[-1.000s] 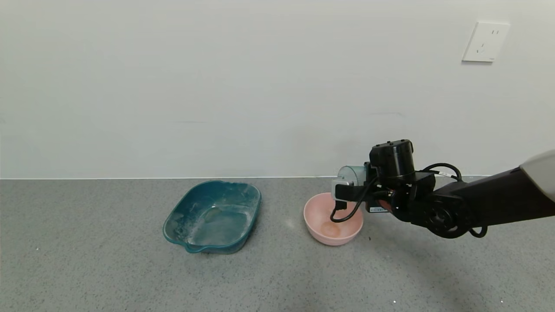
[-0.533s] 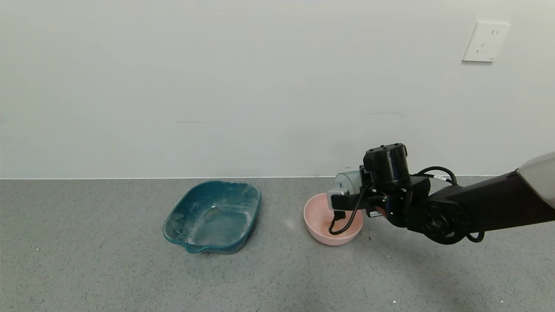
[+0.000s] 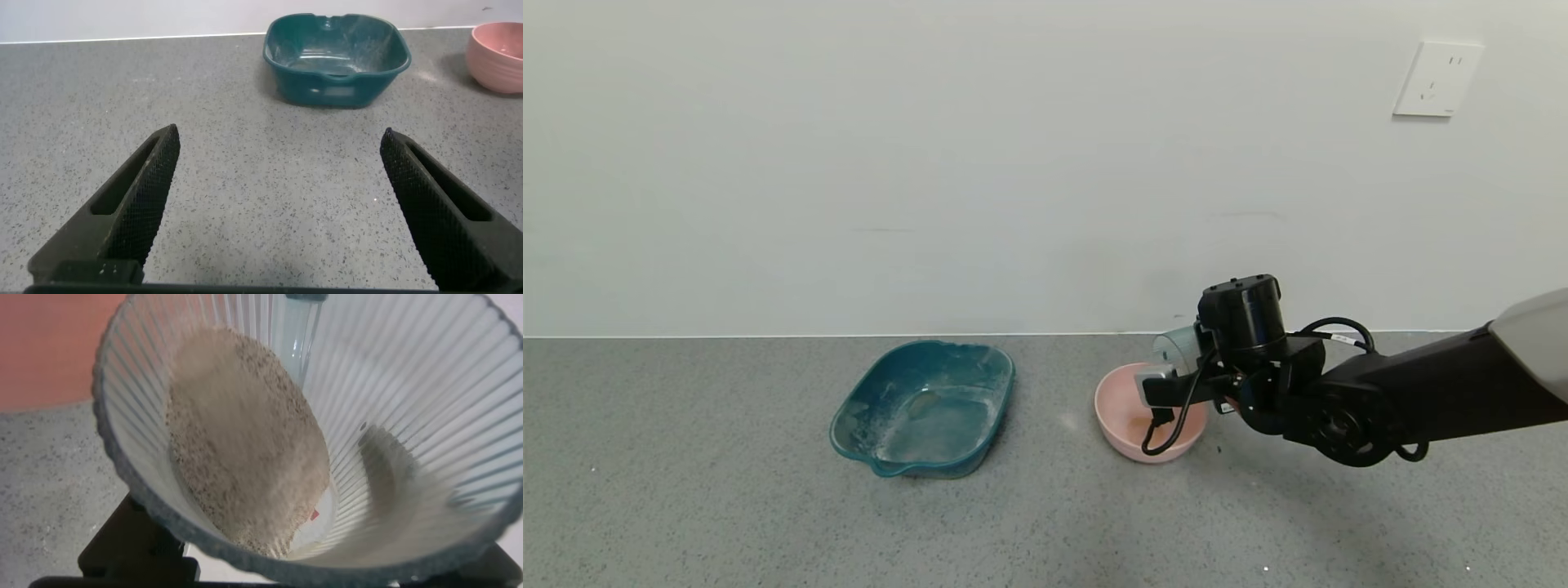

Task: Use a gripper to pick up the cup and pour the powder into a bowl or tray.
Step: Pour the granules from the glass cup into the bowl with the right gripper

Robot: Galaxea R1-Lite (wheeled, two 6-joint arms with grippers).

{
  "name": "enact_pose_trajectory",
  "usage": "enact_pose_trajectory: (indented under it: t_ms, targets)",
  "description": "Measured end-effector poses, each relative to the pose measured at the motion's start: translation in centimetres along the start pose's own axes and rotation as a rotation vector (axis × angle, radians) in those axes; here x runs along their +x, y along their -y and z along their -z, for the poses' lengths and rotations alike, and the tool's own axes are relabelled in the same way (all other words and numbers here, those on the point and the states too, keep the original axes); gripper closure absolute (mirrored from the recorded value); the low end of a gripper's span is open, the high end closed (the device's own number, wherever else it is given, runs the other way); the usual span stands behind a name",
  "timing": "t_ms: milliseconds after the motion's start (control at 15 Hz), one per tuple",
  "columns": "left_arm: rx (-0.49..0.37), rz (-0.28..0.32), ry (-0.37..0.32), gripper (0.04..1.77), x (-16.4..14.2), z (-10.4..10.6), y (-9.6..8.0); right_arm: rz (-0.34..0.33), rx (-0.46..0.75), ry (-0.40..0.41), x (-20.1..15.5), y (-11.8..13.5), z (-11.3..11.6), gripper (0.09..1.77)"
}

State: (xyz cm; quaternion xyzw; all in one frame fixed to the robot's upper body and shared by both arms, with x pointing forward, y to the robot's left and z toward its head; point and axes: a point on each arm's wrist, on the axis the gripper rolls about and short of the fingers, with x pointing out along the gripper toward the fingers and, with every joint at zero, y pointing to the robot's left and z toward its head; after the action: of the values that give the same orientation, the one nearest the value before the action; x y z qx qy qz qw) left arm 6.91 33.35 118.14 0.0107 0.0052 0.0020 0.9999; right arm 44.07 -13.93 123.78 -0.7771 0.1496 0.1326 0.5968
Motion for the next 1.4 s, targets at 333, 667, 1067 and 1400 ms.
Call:
enact_pose_trajectory:
  t_ms: [333,667,1067,1400]
  targets:
    - [0.000,0.000,0.000,0.05,0.0,0.0,0.0,0.014,-0.075,-0.009,-0.3,0.3,-0.5,0.51]
    - [0.000,0.000,0.001,0.05,0.0,0.0,0.0,0.017,-0.134,-0.028,-0.7,0.3,-1.2,0.51]
    - [0.000,0.000,0.001,0.05,0.0,0.0,0.0,0.020,-0.154,-0.043,-1.1,0.3,-1.7,0.51]
    - [0.000,0.000,0.001,0.05,0.0,0.0,0.0,0.021,-0.183,-0.070,-1.3,0.3,-2.1,0.51]
